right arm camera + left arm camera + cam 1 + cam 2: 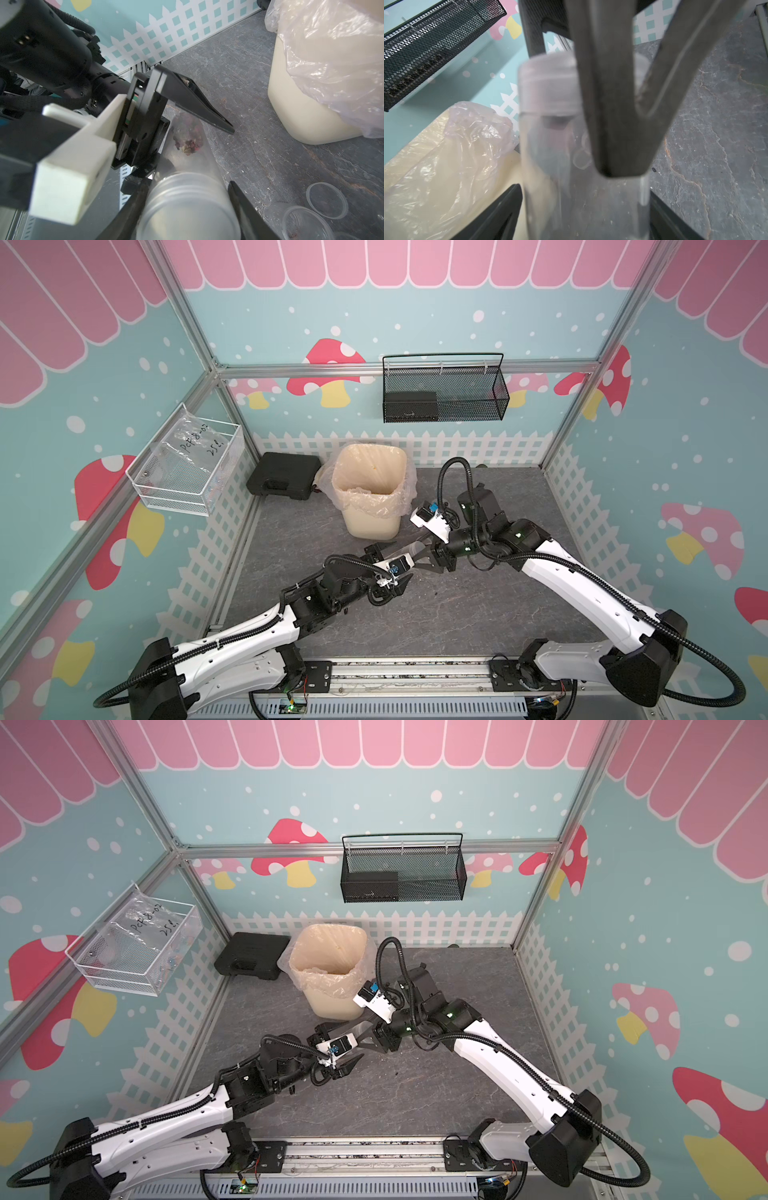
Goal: Empty the moldy dried flower tea in the jars
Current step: Unscrew the lid from the jar.
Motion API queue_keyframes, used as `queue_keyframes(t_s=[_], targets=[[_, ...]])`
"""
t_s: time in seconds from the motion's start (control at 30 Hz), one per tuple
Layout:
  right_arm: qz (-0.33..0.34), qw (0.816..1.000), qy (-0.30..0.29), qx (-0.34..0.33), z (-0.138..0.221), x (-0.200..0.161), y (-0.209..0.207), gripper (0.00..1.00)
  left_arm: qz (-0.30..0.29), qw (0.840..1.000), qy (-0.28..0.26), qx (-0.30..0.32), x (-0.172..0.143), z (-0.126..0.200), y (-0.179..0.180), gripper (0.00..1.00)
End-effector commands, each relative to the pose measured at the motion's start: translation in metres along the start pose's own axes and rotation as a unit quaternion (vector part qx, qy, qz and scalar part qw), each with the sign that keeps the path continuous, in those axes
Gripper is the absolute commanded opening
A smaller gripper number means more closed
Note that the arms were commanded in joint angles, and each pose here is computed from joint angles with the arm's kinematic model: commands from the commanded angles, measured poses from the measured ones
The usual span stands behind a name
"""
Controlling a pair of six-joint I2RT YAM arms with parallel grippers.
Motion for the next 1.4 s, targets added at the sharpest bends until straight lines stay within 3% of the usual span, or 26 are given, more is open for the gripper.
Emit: queue_keyframes(t_s=[0.0, 0.27, 0.43, 0.57, 0.7, 0.87, 1.1, 1.37], targets=[[0.004, 1.000, -0.003, 0.018, -0.003, -0.002, 0.002, 0.17, 0.001, 1.000, -0.021, 0.009, 0.014, 0.000, 0.007, 0.78], [0.004, 1.000, -0.004, 0.012, -0.003, -0.002, 0.000, 0.20, -0.004, 1.000, -0.023, 0.009, 0.012, 0.001, 0.007, 0.63], [0.010, 1.000, -0.011, -0.003, 0.004, 0.003, 0.003, 0.48, -0.010, 1.000, -0.015, 0.024, 0.009, 0.004, 0.008, 0.56], [0.033, 0.998, -0.020, -0.053, 0.021, 0.003, 0.008, 0.73, -0.017, 0.999, -0.012, 0.037, 0.007, 0.011, 0.009, 0.53], [0.045, 0.997, -0.038, -0.049, 0.036, 0.004, 0.021, 0.86, -0.021, 0.999, -0.012, 0.044, 0.005, 0.017, 0.009, 0.51], [0.030, 0.997, -0.052, -0.040, 0.043, 0.007, 0.028, 0.88, -0.032, 0.999, -0.014, 0.042, 0.004, 0.020, 0.009, 0.50], [-0.058, 0.997, -0.044, -0.012, 0.033, 0.020, 0.023, 0.88, -0.049, 0.998, -0.014, 0.044, 0.004, 0.024, 0.009, 0.49], [-0.078, 0.996, -0.032, 0.003, 0.019, 0.016, 0.015, 0.85, -0.049, 0.998, -0.014, 0.038, 0.005, 0.023, 0.009, 0.49]])
Point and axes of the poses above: each gripper's point midway between its finger pads, its own z axis back along the fingers, its own y axis along the line the jaws close on, x = y × z, the point moved 9 cm from there along z, back along the fingers, and after that the axes turned 5 degrees about -z, right-handed, at the moved point
